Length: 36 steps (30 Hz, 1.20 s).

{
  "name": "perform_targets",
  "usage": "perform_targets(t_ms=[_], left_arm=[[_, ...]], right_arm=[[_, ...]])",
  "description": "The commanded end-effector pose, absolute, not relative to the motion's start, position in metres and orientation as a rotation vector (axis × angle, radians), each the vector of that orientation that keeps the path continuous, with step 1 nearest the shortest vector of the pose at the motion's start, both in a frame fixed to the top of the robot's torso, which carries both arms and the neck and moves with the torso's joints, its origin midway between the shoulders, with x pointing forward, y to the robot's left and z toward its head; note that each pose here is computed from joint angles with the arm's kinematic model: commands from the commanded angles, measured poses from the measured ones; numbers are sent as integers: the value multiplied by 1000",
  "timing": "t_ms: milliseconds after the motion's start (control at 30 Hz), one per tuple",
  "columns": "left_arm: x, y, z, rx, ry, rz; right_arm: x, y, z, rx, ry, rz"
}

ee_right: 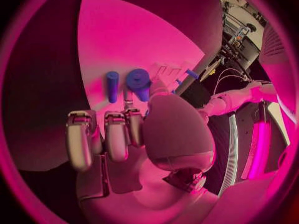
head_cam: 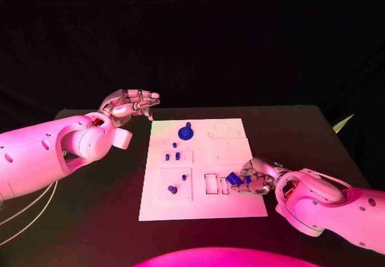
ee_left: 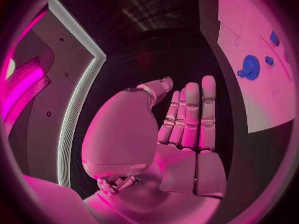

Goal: Assemble the parts on the task board

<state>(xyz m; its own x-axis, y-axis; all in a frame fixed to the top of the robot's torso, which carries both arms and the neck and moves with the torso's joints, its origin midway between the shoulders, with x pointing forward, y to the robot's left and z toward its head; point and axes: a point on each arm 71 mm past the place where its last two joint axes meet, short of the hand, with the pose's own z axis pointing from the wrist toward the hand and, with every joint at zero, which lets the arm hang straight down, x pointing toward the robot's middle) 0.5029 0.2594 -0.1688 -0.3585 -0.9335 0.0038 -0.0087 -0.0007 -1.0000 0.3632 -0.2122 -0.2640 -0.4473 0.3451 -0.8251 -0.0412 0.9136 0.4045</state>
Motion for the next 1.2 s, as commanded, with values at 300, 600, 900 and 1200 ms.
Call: perform_targets(t_ms=[300, 600, 900, 1200], left_arm=[[503, 258, -168, -1016, 1478, -1494], [503, 257, -168, -1016, 1479, -1494], [503, 256, -168, -1014, 1482, -1495], [502, 255, -168, -1012, 1484, -1498]], right_arm=[[362, -207, -240, 319, 1917, 530], [363, -203, -232, 390, 1956, 564], [366, -189, -243, 404, 2078, 571], [368, -173, -252, 412, 2117, 579]])
